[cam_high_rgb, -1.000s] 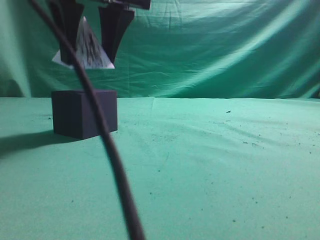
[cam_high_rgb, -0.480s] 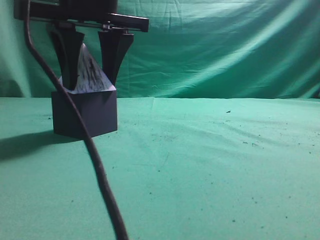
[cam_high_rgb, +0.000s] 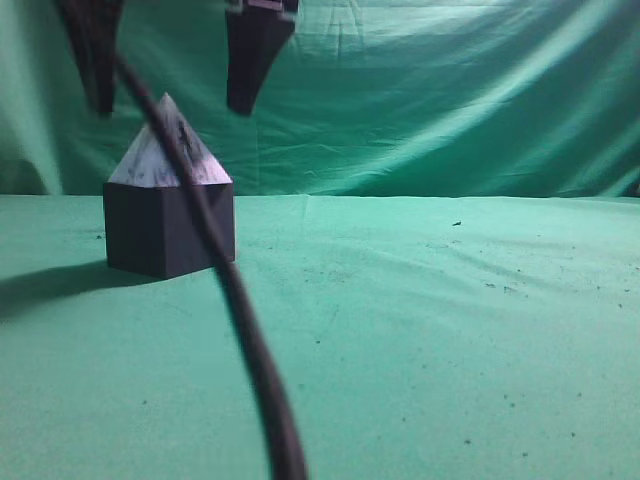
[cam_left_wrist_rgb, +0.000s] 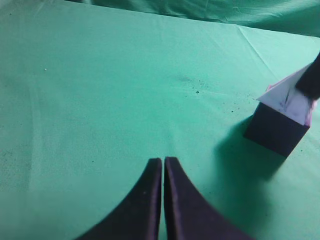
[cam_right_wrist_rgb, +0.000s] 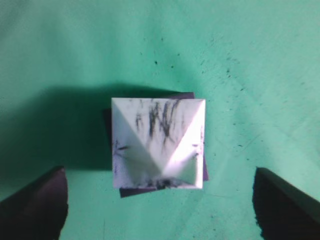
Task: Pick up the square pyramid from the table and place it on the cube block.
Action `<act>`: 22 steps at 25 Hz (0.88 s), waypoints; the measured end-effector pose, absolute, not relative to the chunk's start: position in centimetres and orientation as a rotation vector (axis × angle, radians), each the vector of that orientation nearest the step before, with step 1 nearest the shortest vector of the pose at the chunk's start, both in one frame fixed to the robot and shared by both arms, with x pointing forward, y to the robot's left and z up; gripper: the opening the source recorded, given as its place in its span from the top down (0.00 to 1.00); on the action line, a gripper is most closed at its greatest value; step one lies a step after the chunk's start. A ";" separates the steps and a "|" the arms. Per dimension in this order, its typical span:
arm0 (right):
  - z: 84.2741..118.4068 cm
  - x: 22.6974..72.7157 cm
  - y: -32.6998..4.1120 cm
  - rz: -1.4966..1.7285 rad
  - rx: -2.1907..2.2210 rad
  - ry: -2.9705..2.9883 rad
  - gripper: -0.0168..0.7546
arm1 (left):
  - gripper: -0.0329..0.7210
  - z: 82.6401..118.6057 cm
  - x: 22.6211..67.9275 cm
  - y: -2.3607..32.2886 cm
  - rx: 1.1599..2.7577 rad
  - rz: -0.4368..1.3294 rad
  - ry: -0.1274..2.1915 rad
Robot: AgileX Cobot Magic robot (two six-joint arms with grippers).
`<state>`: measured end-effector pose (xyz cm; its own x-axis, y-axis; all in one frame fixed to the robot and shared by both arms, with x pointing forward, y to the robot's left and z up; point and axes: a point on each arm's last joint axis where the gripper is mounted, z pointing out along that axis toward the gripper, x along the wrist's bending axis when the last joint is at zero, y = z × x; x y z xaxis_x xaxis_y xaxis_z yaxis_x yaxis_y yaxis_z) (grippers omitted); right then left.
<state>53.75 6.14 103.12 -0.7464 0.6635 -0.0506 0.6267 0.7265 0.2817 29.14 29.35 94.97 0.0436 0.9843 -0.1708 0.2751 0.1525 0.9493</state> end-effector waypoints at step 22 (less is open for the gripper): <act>122.1 43.0 -10.7 0.783 1.027 2.438 0.90 | 0.96 94.9 29.1 29.3 1.313 0.893 1.430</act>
